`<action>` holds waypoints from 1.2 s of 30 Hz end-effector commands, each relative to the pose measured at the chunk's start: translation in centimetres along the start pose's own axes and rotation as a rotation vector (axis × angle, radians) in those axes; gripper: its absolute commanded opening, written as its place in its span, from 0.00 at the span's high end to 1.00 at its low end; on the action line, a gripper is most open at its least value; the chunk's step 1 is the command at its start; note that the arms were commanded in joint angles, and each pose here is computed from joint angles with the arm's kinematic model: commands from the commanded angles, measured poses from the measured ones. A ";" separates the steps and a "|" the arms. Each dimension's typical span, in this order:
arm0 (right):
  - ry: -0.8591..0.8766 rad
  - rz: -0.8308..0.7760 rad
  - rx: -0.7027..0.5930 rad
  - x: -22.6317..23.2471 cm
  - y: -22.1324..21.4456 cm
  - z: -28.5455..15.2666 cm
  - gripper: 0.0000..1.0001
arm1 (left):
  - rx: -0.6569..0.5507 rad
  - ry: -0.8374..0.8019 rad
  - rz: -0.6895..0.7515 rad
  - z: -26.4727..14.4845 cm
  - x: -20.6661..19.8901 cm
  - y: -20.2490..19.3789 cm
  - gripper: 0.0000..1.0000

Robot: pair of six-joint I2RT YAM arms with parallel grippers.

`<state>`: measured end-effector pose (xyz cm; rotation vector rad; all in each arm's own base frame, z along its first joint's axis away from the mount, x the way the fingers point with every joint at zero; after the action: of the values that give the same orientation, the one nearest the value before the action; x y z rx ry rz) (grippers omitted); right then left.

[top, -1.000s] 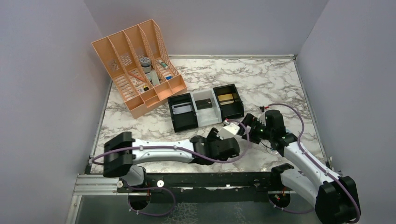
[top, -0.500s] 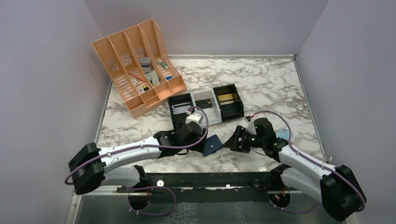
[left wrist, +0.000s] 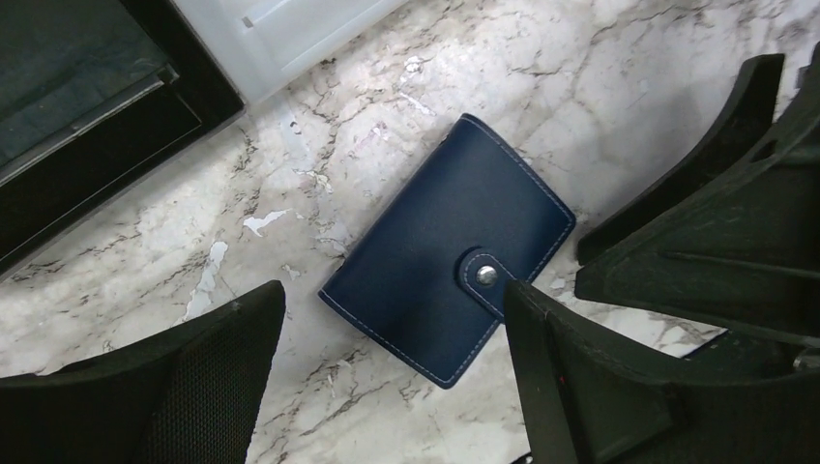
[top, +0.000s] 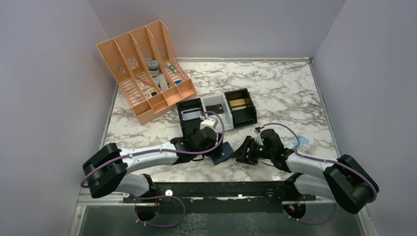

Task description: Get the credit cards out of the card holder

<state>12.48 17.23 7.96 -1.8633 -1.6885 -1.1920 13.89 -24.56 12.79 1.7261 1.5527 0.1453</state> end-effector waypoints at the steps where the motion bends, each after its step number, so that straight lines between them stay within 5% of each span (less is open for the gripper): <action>1: -0.001 0.011 -0.045 0.3 1.1 1.2 0.51 | 0.007 -0.002 0.033 1.4 -0.6 0.4 0.14; 15: -0.100 -0.053 -0.029 0.8 3.9 3.9 0.55 | 0.171 -0.041 0.047 3.8 -0.3 -1.6 0.21; 26: -0.114 -0.196 -0.088 2.7 5.6 2.3 0.51 | 0.170 -0.137 -0.090 2.0 0.3 -3.0 0.28; 31: -0.204 -0.186 -0.052 2.0 4.9 1.2 0.48 | 0.150 -0.146 -0.099 2.0 0.4 -3.0 0.29; 36: -0.112 -0.126 0.011 1.0 2.5 1.1 0.47 | 0.150 -0.185 -0.125 2.0 0.1 -3.2 0.32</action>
<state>17.08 18.69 10.12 -1.8974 -1.9341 -1.2121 12.97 -25.02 9.08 1.7454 1.5861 -0.1104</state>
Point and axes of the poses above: each gripper's point midway between its finger pads, its own z axis out along the fingers, its own x axis along the line the jaws close on, y = z × x, the point moved 8 cm from there along -z, back along the fingers, and after that the axes turned 9 degrees about -z, right-handed, at the moved point
